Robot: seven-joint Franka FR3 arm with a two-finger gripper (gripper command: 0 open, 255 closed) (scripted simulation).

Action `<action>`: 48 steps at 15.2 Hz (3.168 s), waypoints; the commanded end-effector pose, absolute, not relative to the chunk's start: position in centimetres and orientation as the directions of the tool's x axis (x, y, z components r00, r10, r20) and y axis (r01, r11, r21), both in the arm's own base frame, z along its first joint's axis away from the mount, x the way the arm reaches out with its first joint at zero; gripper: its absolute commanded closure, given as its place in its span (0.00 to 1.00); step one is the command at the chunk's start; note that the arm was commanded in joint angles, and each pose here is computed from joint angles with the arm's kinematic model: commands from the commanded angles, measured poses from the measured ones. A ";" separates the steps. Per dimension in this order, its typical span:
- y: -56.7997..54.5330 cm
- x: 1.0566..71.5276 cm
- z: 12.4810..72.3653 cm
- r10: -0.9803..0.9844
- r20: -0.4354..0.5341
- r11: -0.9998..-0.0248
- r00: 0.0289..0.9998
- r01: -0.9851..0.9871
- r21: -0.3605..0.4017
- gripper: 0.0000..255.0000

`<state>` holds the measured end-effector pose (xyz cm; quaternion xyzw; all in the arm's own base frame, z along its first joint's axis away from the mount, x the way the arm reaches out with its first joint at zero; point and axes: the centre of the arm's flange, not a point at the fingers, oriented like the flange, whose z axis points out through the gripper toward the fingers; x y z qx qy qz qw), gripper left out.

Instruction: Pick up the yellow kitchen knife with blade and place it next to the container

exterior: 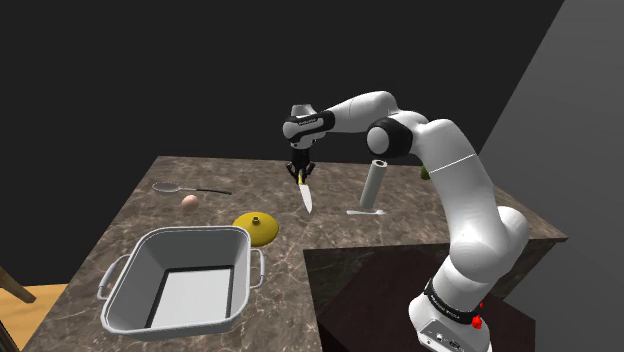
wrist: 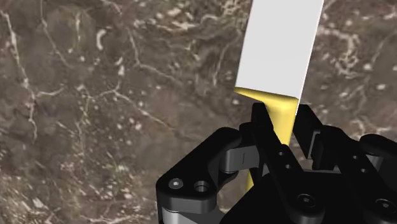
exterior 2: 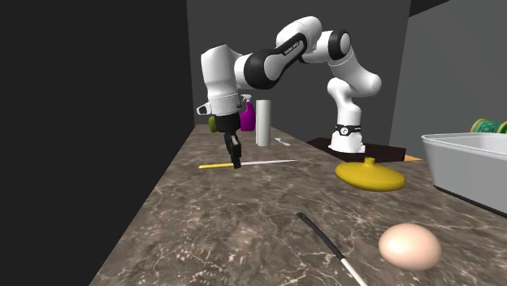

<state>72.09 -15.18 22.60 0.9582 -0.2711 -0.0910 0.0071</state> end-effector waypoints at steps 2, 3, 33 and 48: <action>-15.2 72.1 22.6 -0.521 -0.171 -0.853 0.836 -0.518 0.063 1.00; -15.2 72.1 22.6 -0.521 -0.171 -0.853 0.836 -0.518 0.063 1.00; -15.2 72.1 36.3 -0.521 -0.171 -0.853 0.836 -0.518 0.063 1.00; -11.8 70.1 42.6 -0.521 -0.171 -0.853 0.836 -0.518 0.063 1.00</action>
